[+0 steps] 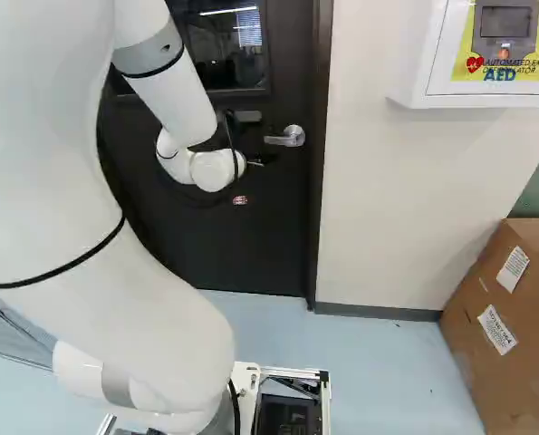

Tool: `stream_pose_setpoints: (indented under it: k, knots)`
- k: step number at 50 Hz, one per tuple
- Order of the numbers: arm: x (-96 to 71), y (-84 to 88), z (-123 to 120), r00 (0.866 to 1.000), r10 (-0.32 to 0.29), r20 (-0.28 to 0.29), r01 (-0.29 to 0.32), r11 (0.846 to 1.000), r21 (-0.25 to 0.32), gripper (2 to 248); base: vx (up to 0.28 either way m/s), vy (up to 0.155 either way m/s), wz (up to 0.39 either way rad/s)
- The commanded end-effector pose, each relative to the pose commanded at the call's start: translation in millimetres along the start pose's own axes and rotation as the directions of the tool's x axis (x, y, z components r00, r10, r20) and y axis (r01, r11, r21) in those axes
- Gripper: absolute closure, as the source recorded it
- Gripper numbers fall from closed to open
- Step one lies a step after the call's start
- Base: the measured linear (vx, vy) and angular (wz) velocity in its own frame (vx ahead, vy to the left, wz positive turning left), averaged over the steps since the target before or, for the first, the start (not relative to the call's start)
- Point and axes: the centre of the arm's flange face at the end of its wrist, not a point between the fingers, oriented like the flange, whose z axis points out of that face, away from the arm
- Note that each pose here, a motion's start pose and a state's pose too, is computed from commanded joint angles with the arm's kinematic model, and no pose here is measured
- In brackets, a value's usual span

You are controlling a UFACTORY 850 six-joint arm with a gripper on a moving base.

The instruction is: Open the door and move inside

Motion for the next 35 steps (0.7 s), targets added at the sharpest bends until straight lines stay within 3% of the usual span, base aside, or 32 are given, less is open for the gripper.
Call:
stream_pose_setpoints:
  k: [19,35]
  knots:
    - [-11.2,0.0,4.7,1.000,0.000,0.028,0.000,1.000,0.000,3,0.000,0.000,0.000]
    - [-2.6,0.0,1.1,1.000,0.000,0.006,0.000,1.000,0.000,3,0.000,0.000,0.000]
